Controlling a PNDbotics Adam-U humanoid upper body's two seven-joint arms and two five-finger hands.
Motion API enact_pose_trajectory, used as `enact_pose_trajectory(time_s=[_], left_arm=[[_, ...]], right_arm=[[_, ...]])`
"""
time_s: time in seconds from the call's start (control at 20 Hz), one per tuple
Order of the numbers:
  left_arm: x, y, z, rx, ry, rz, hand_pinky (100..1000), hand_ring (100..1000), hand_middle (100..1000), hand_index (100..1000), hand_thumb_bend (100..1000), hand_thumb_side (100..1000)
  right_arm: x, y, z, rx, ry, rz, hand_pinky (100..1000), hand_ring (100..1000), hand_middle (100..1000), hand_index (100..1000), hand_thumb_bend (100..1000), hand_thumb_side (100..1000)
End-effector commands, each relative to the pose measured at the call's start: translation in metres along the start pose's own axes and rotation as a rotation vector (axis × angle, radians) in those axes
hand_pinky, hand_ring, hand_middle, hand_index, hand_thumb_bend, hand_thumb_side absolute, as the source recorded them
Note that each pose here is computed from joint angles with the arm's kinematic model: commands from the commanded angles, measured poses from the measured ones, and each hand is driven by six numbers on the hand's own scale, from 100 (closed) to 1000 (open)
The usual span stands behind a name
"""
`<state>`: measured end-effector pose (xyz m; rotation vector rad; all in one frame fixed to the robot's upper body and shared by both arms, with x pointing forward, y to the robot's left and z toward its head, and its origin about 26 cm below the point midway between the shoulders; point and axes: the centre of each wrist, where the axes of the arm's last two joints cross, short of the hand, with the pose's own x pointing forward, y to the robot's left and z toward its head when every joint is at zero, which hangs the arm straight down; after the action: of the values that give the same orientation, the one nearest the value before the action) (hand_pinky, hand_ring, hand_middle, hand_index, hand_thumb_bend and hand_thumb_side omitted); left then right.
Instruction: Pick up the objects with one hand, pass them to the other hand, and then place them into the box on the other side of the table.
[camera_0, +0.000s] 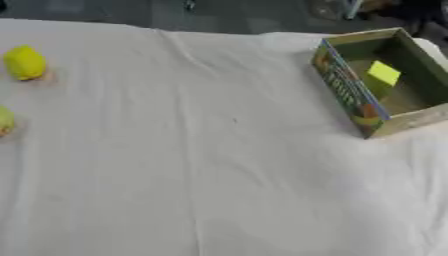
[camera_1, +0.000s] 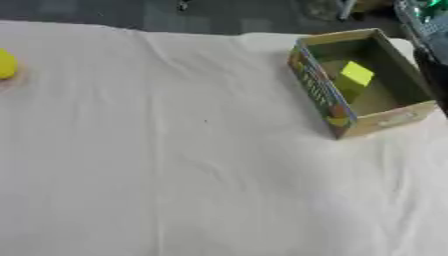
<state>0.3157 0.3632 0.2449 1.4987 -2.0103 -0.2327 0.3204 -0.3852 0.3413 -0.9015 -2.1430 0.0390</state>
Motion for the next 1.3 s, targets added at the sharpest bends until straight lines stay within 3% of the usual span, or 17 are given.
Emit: enact_pose_trajectory(time_s=[0.05, 0.3, 0.45, 0.55, 0.65, 0.75, 0.9, 1.05, 1.3], left_arm=[[0.005, 0.012, -0.013, 0.036, -0.04, -0.017, 551, 682, 771, 834, 498, 439], [0.007, 0.014, -0.019, 0.006, -0.055, -0.037, 555, 684, 771, 840, 518, 449], [0.004, 0.016, -0.029, -0.107, -0.075, -0.043, 571, 704, 785, 837, 570, 511], [-0.004, 0.022, -0.041, -0.21, -0.073, -0.043, 577, 708, 785, 849, 568, 530], [-0.018, 0.029, -0.053, -0.322, -0.033, -0.045, 604, 735, 810, 877, 505, 501], [-0.035, 0.037, -0.065, -0.446, 0.013, -0.097, 637, 754, 818, 892, 540, 462], [-0.06, 0.044, -0.078, -0.604, 0.12, -0.168, 645, 748, 776, 840, 578, 327], [-0.07, 0.036, -0.084, -0.791, 0.183, -0.183, 683, 761, 776, 828, 660, 264], [-0.063, 0.01, -0.094, -1.098, 0.174, -0.247, 725, 771, 767, 825, 686, 264]], right_arm=[[0.035, 0.008, 0.005, 0.034, -0.113, -0.104, 850, 871, 787, 798, 100, 430], [0.048, 0.023, 0.016, 0.166, -0.127, -0.195, 848, 872, 790, 811, 100, 460], [0.048, 0.026, 0.019, 0.214, -0.129, -0.217, 846, 867, 787, 814, 100, 529], [0.046, 0.026, 0.02, 0.223, -0.121, -0.225, 845, 864, 785, 811, 100, 526], [0.043, 0.023, 0.02, 0.201, -0.115, -0.218, 841, 859, 782, 806, 100, 515], [0.039, 0.022, 0.021, 0.186, -0.11, -0.217, 842, 858, 789, 805, 100, 532], [0.036, 0.019, 0.022, 0.196, -0.097, -0.193, 844, 859, 790, 805, 100, 540], [0.036, 0.02, 0.022, 0.201, -0.088, -0.197, 842, 858, 788, 804, 100, 537], [0.042, 0.027, 0.02, 0.214, -0.092, -0.235, 840, 857, 787, 802, 100, 538]])
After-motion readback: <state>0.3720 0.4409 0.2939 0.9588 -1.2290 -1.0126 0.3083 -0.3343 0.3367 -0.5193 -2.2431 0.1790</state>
